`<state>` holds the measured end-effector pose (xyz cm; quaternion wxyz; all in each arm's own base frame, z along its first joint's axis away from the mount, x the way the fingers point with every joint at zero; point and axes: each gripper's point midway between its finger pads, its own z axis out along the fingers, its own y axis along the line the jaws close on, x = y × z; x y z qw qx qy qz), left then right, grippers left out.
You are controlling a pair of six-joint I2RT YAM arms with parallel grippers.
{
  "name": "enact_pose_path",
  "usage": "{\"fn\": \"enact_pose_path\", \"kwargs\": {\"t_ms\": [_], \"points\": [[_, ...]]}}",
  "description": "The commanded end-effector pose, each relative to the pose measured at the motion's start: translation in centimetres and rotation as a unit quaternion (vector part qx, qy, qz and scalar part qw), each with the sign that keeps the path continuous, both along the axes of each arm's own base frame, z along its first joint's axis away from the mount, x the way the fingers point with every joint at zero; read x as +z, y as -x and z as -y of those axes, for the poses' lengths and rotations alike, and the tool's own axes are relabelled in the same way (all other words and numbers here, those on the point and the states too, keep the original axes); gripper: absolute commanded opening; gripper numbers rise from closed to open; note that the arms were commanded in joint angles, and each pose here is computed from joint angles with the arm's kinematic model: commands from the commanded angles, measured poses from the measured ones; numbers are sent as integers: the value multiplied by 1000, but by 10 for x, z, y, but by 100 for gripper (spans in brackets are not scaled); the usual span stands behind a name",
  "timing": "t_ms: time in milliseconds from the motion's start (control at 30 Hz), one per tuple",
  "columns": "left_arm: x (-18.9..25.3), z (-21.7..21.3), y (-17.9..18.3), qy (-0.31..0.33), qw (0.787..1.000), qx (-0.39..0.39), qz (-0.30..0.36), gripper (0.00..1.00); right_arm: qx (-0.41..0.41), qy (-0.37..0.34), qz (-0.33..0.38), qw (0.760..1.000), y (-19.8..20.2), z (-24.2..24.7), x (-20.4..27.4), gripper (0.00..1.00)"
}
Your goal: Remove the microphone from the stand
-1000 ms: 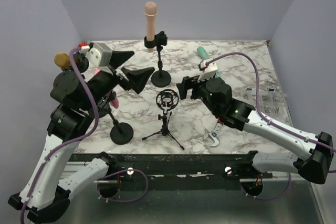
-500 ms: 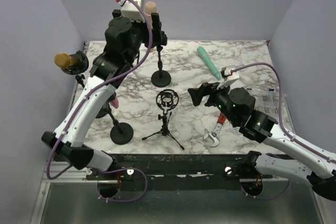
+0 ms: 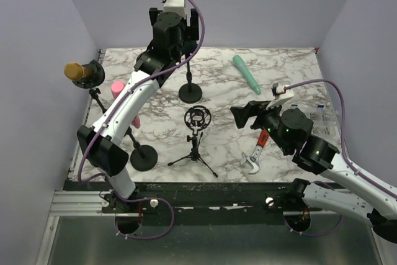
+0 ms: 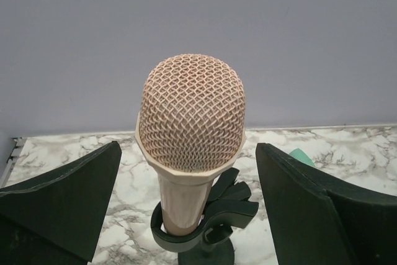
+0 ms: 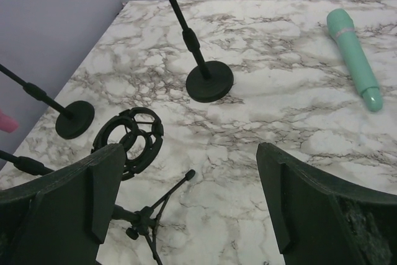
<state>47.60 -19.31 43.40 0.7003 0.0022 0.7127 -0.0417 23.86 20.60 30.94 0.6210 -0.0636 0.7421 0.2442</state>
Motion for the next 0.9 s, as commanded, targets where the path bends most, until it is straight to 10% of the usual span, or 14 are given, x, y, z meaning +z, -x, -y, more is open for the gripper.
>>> {"fn": "enact_pose_path", "kwargs": {"t_ms": [0,233,367,867], "points": [[16,-2,-10,1,999,6,36,85,-18,19,-13,1000,0,10,-13,96],[6,7,-4,-14,998,-43,31,41,14,45,-23,999,-7,-14,-22,96],[5,9,9,-21,997,-71,26,0,36,73,-30,996,-20,-39,-22,96],[-7,5,83,-48,984,-173,1,0,176,60,-4,983,-76,-119,13,92]]}}
